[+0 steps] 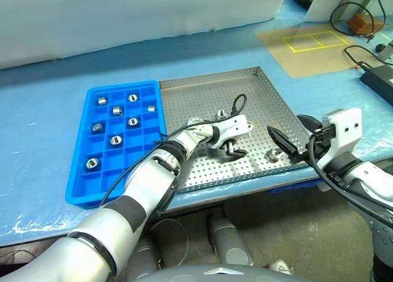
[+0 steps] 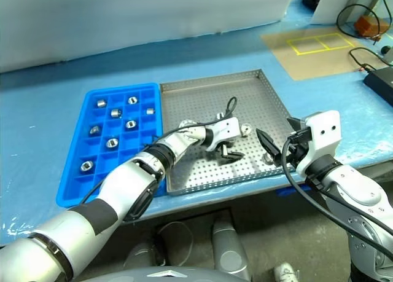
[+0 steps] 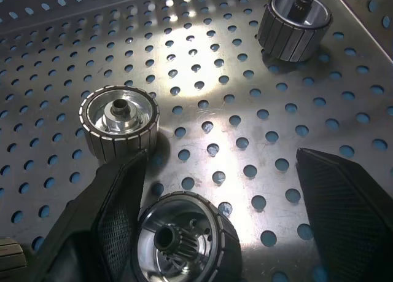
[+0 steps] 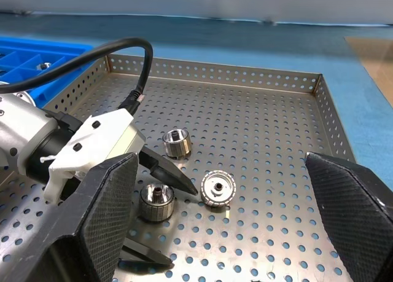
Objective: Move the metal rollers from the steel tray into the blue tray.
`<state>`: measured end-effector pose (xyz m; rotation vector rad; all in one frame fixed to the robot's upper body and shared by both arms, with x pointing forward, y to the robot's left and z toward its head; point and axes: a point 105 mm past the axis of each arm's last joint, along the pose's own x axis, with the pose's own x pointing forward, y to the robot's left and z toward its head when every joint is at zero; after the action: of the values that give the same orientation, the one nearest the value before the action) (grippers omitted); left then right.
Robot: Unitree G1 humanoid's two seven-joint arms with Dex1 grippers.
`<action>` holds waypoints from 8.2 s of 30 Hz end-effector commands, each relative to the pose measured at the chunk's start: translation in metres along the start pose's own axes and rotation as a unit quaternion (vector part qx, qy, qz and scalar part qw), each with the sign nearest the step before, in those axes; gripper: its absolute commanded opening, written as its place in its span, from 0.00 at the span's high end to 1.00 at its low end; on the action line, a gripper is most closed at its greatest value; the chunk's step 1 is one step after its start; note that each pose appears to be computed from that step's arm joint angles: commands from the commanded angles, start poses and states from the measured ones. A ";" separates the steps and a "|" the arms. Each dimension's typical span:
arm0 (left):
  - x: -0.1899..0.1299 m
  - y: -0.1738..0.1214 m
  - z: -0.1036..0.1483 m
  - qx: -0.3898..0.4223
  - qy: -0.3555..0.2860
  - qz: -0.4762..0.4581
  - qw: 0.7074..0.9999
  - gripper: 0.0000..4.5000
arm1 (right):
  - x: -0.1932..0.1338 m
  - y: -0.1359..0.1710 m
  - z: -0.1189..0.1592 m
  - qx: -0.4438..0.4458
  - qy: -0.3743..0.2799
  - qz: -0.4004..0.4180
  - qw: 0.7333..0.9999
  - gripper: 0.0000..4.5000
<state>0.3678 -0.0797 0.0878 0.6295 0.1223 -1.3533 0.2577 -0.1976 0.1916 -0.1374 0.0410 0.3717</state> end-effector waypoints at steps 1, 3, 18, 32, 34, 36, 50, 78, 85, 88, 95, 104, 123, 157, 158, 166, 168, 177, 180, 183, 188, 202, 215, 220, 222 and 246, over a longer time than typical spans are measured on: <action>-0.002 0.002 0.000 -0.001 -0.003 0.002 1.000 0.09 | 0.001 0.001 0.010 -0.015 -0.020 0.003 1.000 0.00; -0.002 0.001 0.000 -0.003 -0.003 -0.001 1.000 0.17 | 0.002 0.001 0.011 -0.015 -0.021 0.004 1.000 0.00; -0.008 0.000 -0.005 -0.012 -0.002 -0.018 1.000 0.58 | 0.008 0.001 0.011 -0.017 -0.024 0.012 1.000 0.00; -0.078 0.032 0.021 0.048 -0.128 -0.022 0.990 0.58 | 0.025 0.015 0.012 -0.004 -0.031 0.059 0.998 0.00; -0.092 0.035 0.011 0.062 -0.117 -0.006 0.991 0.58 | 0.033 0.023 0.014 0.000 -0.036 0.084 0.996 0.00; -0.105 0.038 0.003 0.065 -0.104 0.007 0.992 0.58 | 0.042 0.030 0.017 0.002 -0.041 0.107 0.993 0.00; -0.203 0.019 0.021 0.088 -0.093 0.115 0.985 0.58 | 0.114 0.104 0.027 0.005 -0.056 0.339 0.939 0.00; -0.258 -0.047 -0.066 -0.027 0.066 0.137 0.988 0.58 | 0.112 0.155 0.047 -0.008 -0.074 0.505 0.860 0.00; -0.253 -0.045 -0.072 -0.038 0.062 0.134 0.988 0.58 | 0.114 0.149 0.043 -0.008 -0.071 0.484 0.872 0.00; -0.248 -0.046 -0.074 -0.041 0.062 0.129 0.989 0.58 | 0.114 0.148 0.043 -0.009 -0.070 0.480 0.874 0.00; -0.246 -0.027 -0.068 -0.035 0.042 0.162 0.985 0.30 | 0.114 0.144 0.041 -0.011 -0.069 0.469 0.881 0.00; -0.246 0.006 -0.026 -0.023 -0.040 0.203 0.978 0.24 | 0.117 0.137 0.045 -0.017 -0.076 0.451 0.889 0.00; -0.187 0.034 0.034 -0.058 -0.185 0.125 0.973 0.24 | 0.148 0.027 0.063 -0.028 -0.129 0.143 0.981 0.00; -0.149 0.025 0.044 -0.071 -0.211 0.049 0.974 0.24 | 0.135 -0.026 -0.085 -0.002 0.039 0.002 0.999 0.00; -0.149 0.025 0.044 -0.071 -0.211 0.049 0.974 0.24 | 0.137 -0.027 -0.086 0.000 0.040 -0.001 0.999 0.00; -0.151 0.029 0.044 -0.066 -0.208 0.063 0.974 0.24 | 0.139 -0.050 -0.106 0.034 0.059 -0.069 0.995 0.00; -0.150 0.026 0.043 -0.065 -0.206 0.058 0.975 0.23 | 0.139 -0.047 -0.104 0.034 0.051 -0.062 0.996 0.04; -0.153 0.016 0.041 -0.061 -0.192 0.030 0.979 0.23 | 0.144 -0.029 -0.087 0.015 0.029 -0.024 0.999 0.51; -0.158 0.012 0.036 -0.059 -0.178 0.017 0.982 0.23 | 0.147 -0.023 -0.074 0.009 0.015 -0.015 1.000 0.64; -0.164 0.009 0.032 -0.054 -0.166 0.012 0.985 0.23 | 0.151 -0.013 -0.052 0.010 -0.014 0.004 1.000 0.64; -0.180 0.004 0.032 -0.050 -0.156 0.012 0.986 0.23 | 0.154 0.024 -0.002 0.016 -0.075 0.092 0.993 0.64; -0.283 0.031 -0.003 -0.051 -0.069 0.159 0.984 0.23 | 0.148 0.125 0.045 0.014 -0.095 0.369 0.925 0.64; -0.324 0.014 -0.025 -0.091 -0.031 0.241 0.966 0.23 | 0.170 0.160 -0.010 -0.012 0.049 0.412 0.910 0.64; -0.313 0.009 -0.023 -0.096 -0.037 0.230 0.968 0.23 | 0.178 0.160 -0.016 -0.010 0.074 0.400 0.913 0.64; -0.310 0.008 -0.022 -0.097 -0.038 0.225 0.969 0.23 | 0.184 0.158 -0.021 0.001 0.087 0.383 0.920 0.64; -0.294 0.010 -0.018 -0.096 -0.047 0.189 0.976 0.23 | 0.176 0.166 -0.005 0.058 0.081 0.390 0.915 0.14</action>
<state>0.3133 0.1915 0.1925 0.3862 0.0952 -0.9634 0.3575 0.0207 0.1322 -0.0523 0.3579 1.1641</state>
